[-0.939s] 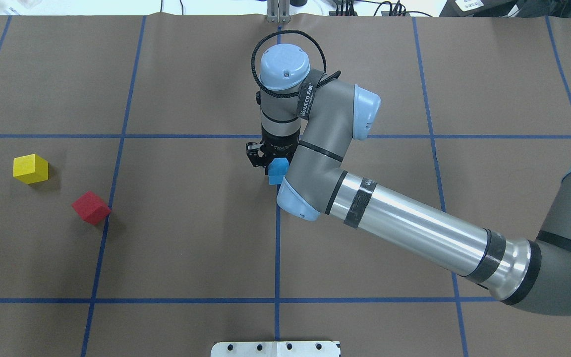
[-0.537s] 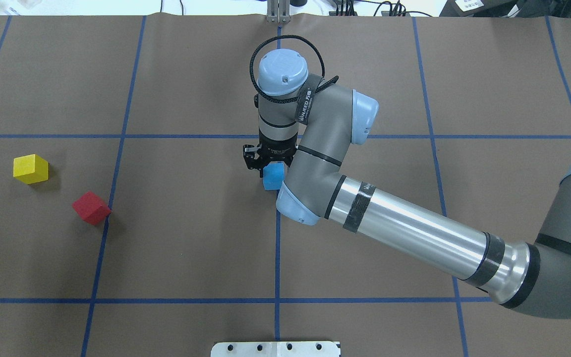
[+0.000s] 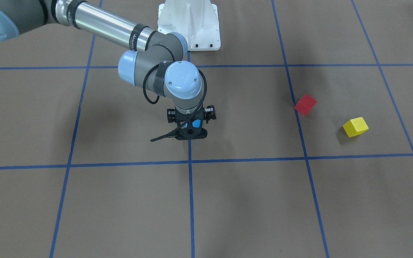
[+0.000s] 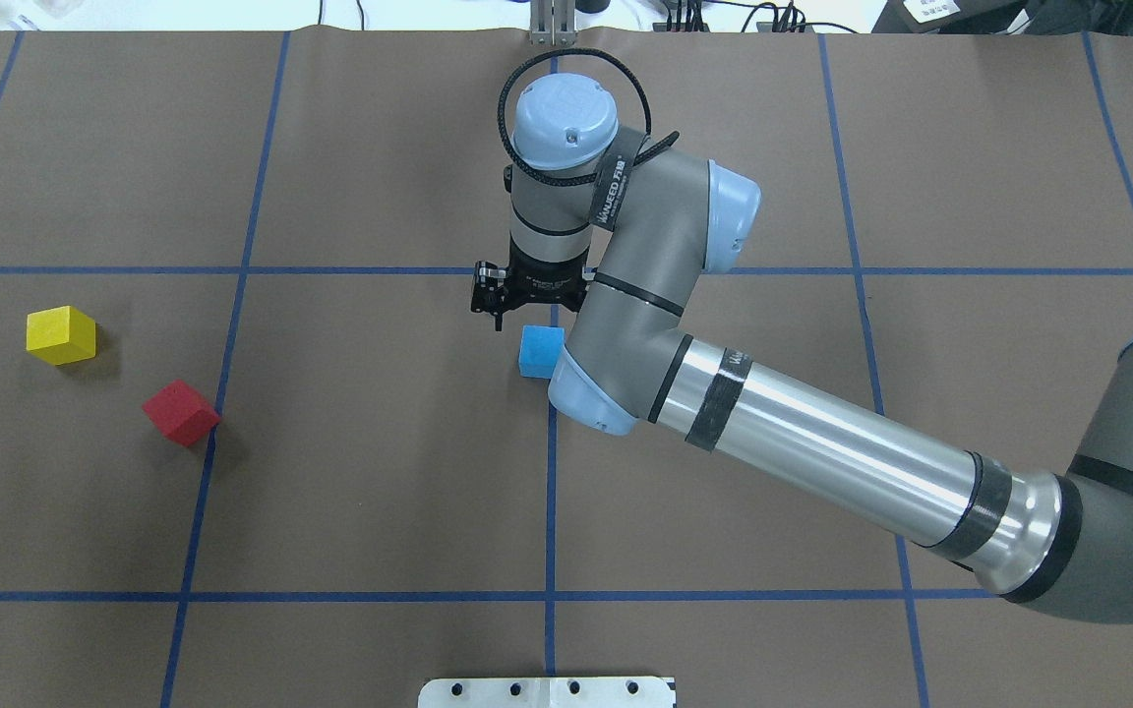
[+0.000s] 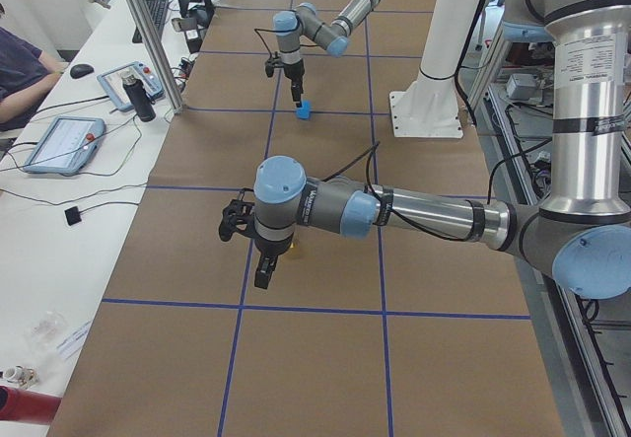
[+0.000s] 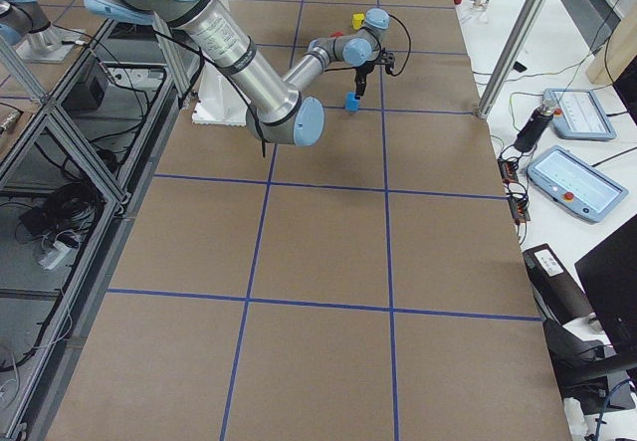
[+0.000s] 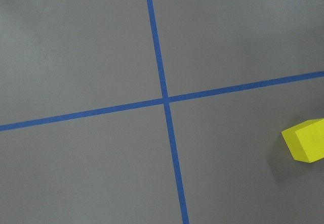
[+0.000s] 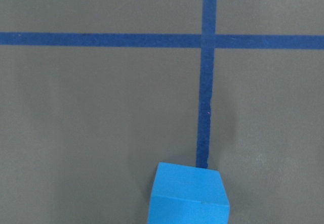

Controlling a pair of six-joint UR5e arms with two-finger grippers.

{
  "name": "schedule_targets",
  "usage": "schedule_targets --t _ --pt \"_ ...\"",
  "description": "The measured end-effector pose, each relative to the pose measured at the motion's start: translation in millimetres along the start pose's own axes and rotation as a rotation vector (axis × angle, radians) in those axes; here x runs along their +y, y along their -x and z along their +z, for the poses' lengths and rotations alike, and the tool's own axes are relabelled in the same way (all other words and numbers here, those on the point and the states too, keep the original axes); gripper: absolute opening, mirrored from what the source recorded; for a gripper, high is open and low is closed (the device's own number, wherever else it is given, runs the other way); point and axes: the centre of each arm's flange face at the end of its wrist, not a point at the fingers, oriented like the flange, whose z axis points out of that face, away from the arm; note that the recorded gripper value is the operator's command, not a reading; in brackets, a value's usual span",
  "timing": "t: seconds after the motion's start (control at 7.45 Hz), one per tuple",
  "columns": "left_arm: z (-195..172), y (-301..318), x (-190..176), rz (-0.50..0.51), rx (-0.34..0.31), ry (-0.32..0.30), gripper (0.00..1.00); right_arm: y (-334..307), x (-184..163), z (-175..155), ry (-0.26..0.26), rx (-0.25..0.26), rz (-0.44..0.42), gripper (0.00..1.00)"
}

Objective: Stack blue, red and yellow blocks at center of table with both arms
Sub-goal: 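Open and raise the right gripper while the left arm reaches toward the red cube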

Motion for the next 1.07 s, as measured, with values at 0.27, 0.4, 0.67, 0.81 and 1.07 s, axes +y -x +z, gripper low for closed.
schedule_targets --t 0.27,0.4,0.67,0.81,1.07 --pt "15.6 -76.1 -28.1 -0.083 0.037 0.023 1.00 -69.6 -26.7 -46.8 -0.062 -0.007 0.028 0.99" --pt "29.6 -147.3 -33.2 -0.150 0.055 0.050 1.00 -123.8 -36.7 -62.7 -0.090 0.006 0.016 0.99" --pt "54.7 -246.0 -22.0 -0.314 0.068 0.088 1.00 -219.6 -59.5 -80.2 -0.123 0.058 -0.048 0.99" --pt "66.0 -270.6 -15.9 -0.396 0.071 0.092 0.99 -263.0 -70.2 -85.4 -0.128 0.088 -0.091 0.99" --pt "99.0 -316.7 -0.3 -0.571 0.031 0.068 0.99 -336.8 -82.5 -92.4 -0.122 0.131 -0.165 0.99"
